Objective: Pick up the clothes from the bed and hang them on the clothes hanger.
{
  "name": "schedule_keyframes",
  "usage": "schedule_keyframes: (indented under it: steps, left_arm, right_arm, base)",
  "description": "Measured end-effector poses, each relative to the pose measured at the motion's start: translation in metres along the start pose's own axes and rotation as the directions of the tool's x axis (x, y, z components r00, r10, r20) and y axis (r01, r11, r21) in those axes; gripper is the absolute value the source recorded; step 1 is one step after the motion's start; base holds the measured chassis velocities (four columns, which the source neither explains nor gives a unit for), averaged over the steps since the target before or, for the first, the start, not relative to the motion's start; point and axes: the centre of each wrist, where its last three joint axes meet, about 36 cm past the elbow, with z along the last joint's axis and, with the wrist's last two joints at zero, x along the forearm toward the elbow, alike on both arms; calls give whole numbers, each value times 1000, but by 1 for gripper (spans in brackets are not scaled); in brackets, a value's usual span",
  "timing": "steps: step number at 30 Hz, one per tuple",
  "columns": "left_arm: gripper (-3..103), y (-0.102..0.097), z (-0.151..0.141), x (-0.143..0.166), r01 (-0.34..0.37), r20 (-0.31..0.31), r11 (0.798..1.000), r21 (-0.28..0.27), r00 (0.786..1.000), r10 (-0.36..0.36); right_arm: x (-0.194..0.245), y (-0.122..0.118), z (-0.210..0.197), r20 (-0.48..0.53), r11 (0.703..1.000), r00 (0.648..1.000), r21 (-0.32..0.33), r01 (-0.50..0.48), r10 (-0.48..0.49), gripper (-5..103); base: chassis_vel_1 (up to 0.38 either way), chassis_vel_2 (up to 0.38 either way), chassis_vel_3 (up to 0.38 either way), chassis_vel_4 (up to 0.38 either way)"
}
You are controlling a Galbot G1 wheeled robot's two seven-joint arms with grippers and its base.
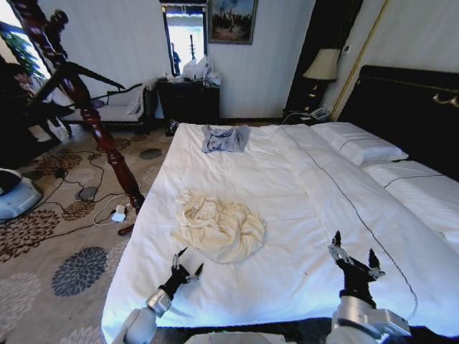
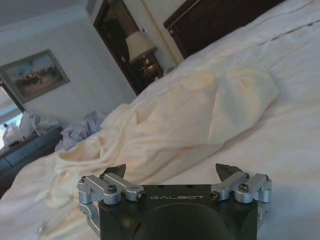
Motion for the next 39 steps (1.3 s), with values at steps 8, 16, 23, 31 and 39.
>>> schedule_keyframes:
  steps: [8, 16, 23, 31, 39]
  left_arm:
    - [100, -12, 1, -17, -35, 53, 993, -112, 998, 41]
    - [88, -19, 3, -34, -59, 96, 986, -159, 993, 75]
    - [54, -6, 3, -42, -20, 134, 987, -158, 990, 42]
    - [22, 7, -7, -49, 26, 159, 998, -54, 987, -17]
    - [1, 71, -78, -64, 117, 218, 964, 237, 961, -170]
  right_arm:
    - [0, 0, 0, -1, 1000, 1000, 6, 8, -8, 100]
    - [2, -1, 0, -7, 1000, 1000, 16, 5, -5, 100]
    - [5, -1, 2, -7, 1000, 1000, 31, -2, 2, 100]
    - [6, -1, 5, -8, 999, 1000, 42, -3, 4, 100]
    - [7, -6, 15, -8, 996, 1000, 89, 6, -5, 100]
  base:
    - [0, 0, 0, 0]
    - [0, 0, 0, 0]
    - [0, 0, 0, 0]
    - [0, 0, 0, 0]
    - [0, 0, 0, 0]
